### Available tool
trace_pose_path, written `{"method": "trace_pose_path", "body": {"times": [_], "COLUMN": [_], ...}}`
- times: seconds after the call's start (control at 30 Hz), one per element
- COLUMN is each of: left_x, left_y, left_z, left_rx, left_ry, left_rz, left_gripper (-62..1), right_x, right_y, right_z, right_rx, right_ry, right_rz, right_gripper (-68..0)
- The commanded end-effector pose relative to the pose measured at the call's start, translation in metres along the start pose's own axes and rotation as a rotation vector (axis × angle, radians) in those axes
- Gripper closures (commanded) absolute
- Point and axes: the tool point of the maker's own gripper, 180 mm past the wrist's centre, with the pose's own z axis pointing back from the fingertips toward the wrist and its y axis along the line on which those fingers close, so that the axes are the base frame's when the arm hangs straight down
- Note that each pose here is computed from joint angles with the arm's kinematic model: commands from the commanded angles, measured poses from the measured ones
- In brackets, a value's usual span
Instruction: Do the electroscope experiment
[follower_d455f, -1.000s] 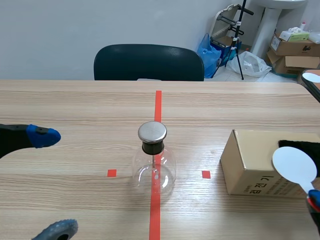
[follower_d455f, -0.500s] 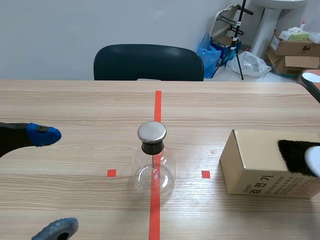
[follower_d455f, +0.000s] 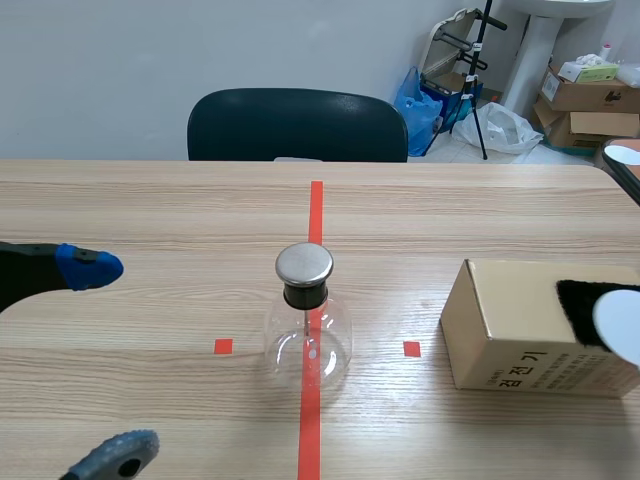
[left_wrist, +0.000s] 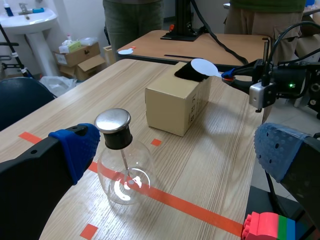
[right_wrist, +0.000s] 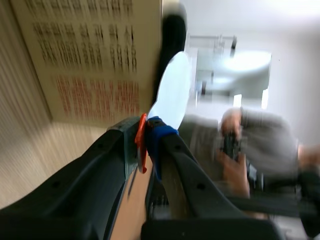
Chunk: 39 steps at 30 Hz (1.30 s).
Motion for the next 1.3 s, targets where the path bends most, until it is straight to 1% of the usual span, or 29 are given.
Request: {"method": "trace_pose_path", "body": {"times": [0.0,0.03,0.1,0.13,0.17,0.23,0.27,0.3,0.37,0.4,0.43,0.5,0.53,0.57,0.63,0.67,0.7,0.8,0.83,0.87,0.93,0.97,1.0,1.07,1.1,1.13,1.2,1.23,1.27], "left_x": [0.006,0.006,0.004,0.004,0.004,0.004,0.004,0.004,0.004,0.003,0.003,0.003,0.003,0.003,0.003,0.003,0.003,0.003,0.003,0.003,0.003,0.003,0.003,0.003,0.003,0.003,0.003,0.003,0.003], "left_y": [-0.001,-0.001,-0.001,-0.001,-0.001,-0.001,-0.001,-0.001,-0.001,-0.001,-0.001,-0.001,-0.001,-0.001,-0.001,-0.001,-0.001,-0.001,-0.001,-0.001,-0.001,-0.001,-0.001,-0.001,-0.001,-0.001,-0.001,-0.001,-0.001], "left_z": [-0.002,-0.002,-0.002,-0.002,-0.002,-0.002,-0.002,-0.002,-0.002,-0.002,-0.002,-0.002,-0.002,-0.002,-0.002,-0.002,-0.002,-0.002,-0.002,-0.002,-0.002,-0.002,-0.002,-0.002,-0.002,-0.002,-0.002,-0.002,-0.002], "left_rx": [-0.002,-0.002,-0.002,-0.002,-0.002,-0.002,-0.002,-0.002,-0.002,-0.002,-0.002,-0.002,-0.002,-0.001,-0.001,-0.002,-0.002,-0.001,-0.001,-0.001,-0.001,-0.001,-0.001,-0.001,-0.001,-0.001,-0.001,0.000,0.000], "left_ry": [-0.029,-0.029,-0.023,-0.021,-0.019,-0.018,-0.018,-0.018,-0.018,-0.015,-0.015,-0.015,-0.015,-0.015,-0.015,-0.015,-0.015,-0.015,-0.015,-0.015,-0.016,-0.016,-0.015,-0.016,-0.016,-0.016,-0.016,-0.017,-0.017], "left_rz": [0.010,0.010,0.010,0.010,0.010,0.011,0.011,0.011,0.011,0.011,0.011,0.011,0.011,0.011,0.011,0.011,0.011,0.011,0.011,0.011,0.011,0.011,0.011,0.012,0.012,0.012,0.012,0.013,0.013], "left_gripper": [-62.3,-62.3,-62.3,-62.3,-62.3,-62.3,-62.3,-62.3,-62.3,-62.3,-62.3,-62.3,-62.3,-62.3,-62.3,-62.3,-62.3,-62.3,-62.3,-62.3,-62.3,-62.3,-62.3,-62.3,-62.3,-62.3,-62.3,-62.3,-62.3], "right_x": [0.011,0.004,-0.022,-0.028,-0.024,0.004,0.011,0.007,-0.021,-0.029,-0.025,0.004,0.011,0.007,-0.022,-0.031,-0.027,0.020,0.023,0.012,-0.022,-0.026,-0.015,0.018,0.022,0.015,-0.016,-0.021,-0.014], "right_y": [-0.010,-0.012,-0.012,-0.012,-0.011,-0.010,-0.010,-0.011,-0.011,-0.011,-0.010,-0.009,-0.010,-0.011,-0.010,-0.009,-0.008,-0.008,-0.009,-0.010,-0.009,-0.007,-0.005,-0.007,-0.008,-0.009,-0.009,-0.007,-0.006], "right_z": [-0.005,-0.005,-0.002,-0.001,-0.002,-0.005,-0.006,-0.006,-0.002,0.000,-0.001,-0.005,-0.005,-0.005,0.000,0.002,0.001,-0.002,-0.002,-0.002,0.001,0.002,0.001,0.000,-0.001,-0.002,0.001,0.002,0.002], "right_rx": [-0.045,-0.054,-0.058,-0.053,-0.046,-0.041,-0.046,-0.052,-0.058,-0.055,-0.047,-0.043,-0.047,-0.055,-0.055,-0.048,-0.038,-0.037,-0.044,-0.051,-0.046,-0.034,-0.023,-0.028,-0.039,-0.045,-0.043,-0.034,-0.024], "right_ry": [-0.073,-0.034,0.113,0.148,0.119,-0.039,-0.073,-0.044,0.121,0.167,0.142,-0.025,-0.064,-0.034,0.136,0.181,0.155,-0.118,-0.124,-0.063,0.131,0.150,0.082,-0.109,-0.132,-0.081,0.096,0.124,0.079], "right_rz": [0.041,0.032,0.020,0.026,0.036,0.047,0.044,0.034,0.014,0.016,0.026,0.040,0.036,0.025,0.009,0.016,0.030,0.044,0.035,0.024,0.020,0.034,0.048,0.051,0.044,0.035,0.027,0.033,0.044], "right_gripper": [-0.9,-0.9,-0.9,-0.9,-0.9,-0.9,-0.9,-0.9,-0.9,-0.9,-0.9,-0.9,-0.9,-0.9,-0.9,-0.9,-0.9,-0.9,-0.9,-0.9,-0.9,-0.9,-0.9,-0.9,-0.9,-0.9,-0.9,-0.9,-0.9]}}
